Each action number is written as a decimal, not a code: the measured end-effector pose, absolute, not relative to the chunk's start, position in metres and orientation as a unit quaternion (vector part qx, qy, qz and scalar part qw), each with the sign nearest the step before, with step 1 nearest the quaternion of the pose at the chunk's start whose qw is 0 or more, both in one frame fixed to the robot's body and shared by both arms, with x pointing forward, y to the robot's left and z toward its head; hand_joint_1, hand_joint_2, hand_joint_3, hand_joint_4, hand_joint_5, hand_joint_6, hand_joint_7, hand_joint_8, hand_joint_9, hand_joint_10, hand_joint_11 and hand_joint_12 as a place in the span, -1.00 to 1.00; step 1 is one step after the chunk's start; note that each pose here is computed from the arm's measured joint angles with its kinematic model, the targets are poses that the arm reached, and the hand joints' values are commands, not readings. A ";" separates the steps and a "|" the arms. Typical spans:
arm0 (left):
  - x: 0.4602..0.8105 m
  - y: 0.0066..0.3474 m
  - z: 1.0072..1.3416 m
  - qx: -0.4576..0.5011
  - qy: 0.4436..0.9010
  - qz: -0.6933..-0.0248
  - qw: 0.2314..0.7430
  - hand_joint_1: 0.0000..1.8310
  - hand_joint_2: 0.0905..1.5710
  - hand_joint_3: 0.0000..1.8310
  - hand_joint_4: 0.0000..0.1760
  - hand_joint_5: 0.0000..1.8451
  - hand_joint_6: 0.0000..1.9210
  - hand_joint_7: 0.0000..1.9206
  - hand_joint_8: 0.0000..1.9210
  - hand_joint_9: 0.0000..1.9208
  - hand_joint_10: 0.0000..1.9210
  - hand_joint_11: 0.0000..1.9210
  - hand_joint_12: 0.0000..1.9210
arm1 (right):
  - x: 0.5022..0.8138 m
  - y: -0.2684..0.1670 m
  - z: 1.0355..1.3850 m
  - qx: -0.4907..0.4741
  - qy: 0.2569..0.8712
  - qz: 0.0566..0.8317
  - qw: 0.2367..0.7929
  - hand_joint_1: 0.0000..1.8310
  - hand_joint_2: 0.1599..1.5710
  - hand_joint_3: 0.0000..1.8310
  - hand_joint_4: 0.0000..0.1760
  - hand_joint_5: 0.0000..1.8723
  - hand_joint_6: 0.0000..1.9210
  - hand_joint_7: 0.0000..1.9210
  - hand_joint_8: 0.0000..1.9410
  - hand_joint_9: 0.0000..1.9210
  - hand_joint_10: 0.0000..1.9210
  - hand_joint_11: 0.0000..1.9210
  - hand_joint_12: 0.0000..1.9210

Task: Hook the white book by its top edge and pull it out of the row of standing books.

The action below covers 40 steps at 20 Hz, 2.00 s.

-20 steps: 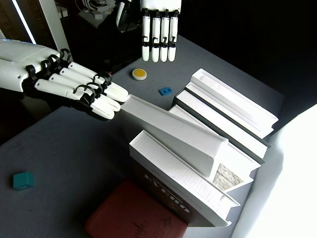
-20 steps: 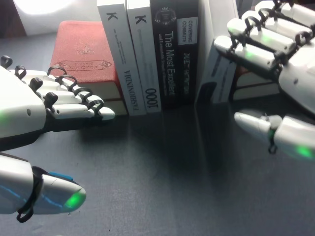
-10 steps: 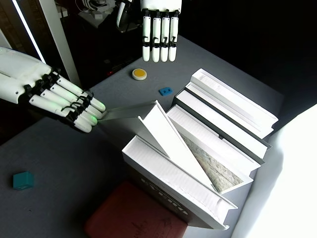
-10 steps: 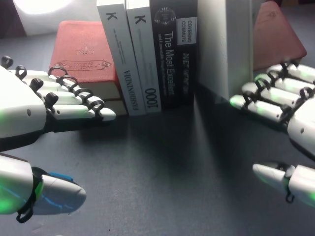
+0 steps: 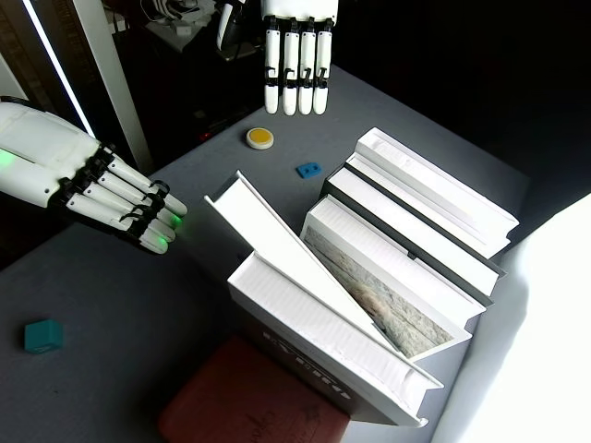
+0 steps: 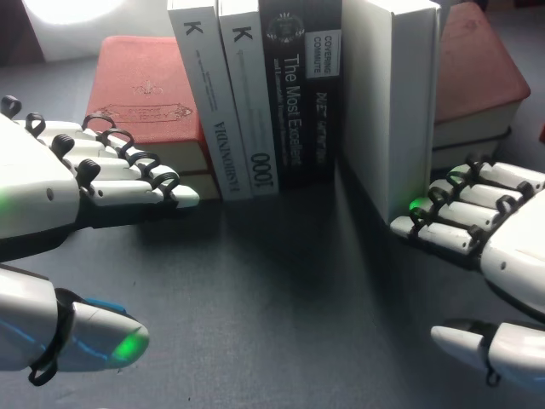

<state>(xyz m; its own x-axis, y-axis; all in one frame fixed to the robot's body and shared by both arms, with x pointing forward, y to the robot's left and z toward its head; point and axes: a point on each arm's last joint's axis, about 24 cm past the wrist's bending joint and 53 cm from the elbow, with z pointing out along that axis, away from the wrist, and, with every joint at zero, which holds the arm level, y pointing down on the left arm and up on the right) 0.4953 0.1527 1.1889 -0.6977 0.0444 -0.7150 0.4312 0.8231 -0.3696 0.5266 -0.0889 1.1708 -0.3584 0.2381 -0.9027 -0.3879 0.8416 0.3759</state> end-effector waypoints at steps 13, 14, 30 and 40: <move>0.495 0.153 1.189 0.135 0.882 -0.265 0.365 -1.00 0.53 -1.00 -1.00 -0.97 -1.00 -0.97 -1.00 -0.97 -1.00 -1.00 -0.88 | 0.517 -0.075 1.144 -0.080 0.795 0.276 0.534 -0.81 0.63 -1.00 -1.00 -0.77 -1.00 -0.79 -1.00 -0.85 -1.00 -1.00 -0.63; 0.495 0.153 1.189 0.135 0.882 -0.265 0.365 -1.00 0.54 -1.00 -1.00 -0.97 -1.00 -0.97 -0.99 -0.97 -1.00 -1.00 -0.88 | 0.511 -0.073 1.148 -0.082 0.793 0.276 0.537 -0.79 0.62 -1.00 -1.00 -0.75 -0.99 -0.77 -0.99 -0.83 -0.99 -1.00 -0.57; 0.495 0.153 1.189 0.135 0.882 -0.265 0.365 -1.00 0.53 -1.00 -1.00 -0.99 -1.00 -0.98 -0.99 -0.99 -0.99 -0.99 -0.98 | 0.494 -0.060 1.271 -0.044 0.689 0.348 0.634 -0.83 0.65 -1.00 -1.00 -0.78 -1.00 -0.79 -1.00 -0.84 -1.00 -1.00 -0.59; 0.497 0.151 1.192 0.134 0.879 -0.268 0.370 -1.00 0.54 -1.00 -1.00 -0.98 -1.00 -0.98 -0.99 -0.98 -0.99 -0.97 -0.98 | 0.508 -0.042 1.279 -0.117 0.668 0.412 0.609 -0.78 0.62 -1.00 -1.00 -0.76 -1.00 -0.76 -1.00 -0.81 -1.00 -1.00 -0.50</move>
<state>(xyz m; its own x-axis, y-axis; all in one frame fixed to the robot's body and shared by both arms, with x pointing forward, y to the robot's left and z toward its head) 0.4966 0.1515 1.1922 -0.6904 0.0376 -0.7224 0.4346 0.8199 -0.3727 0.5080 -0.0416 1.2789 -0.2318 0.3440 -0.9099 -0.6577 0.6338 0.4072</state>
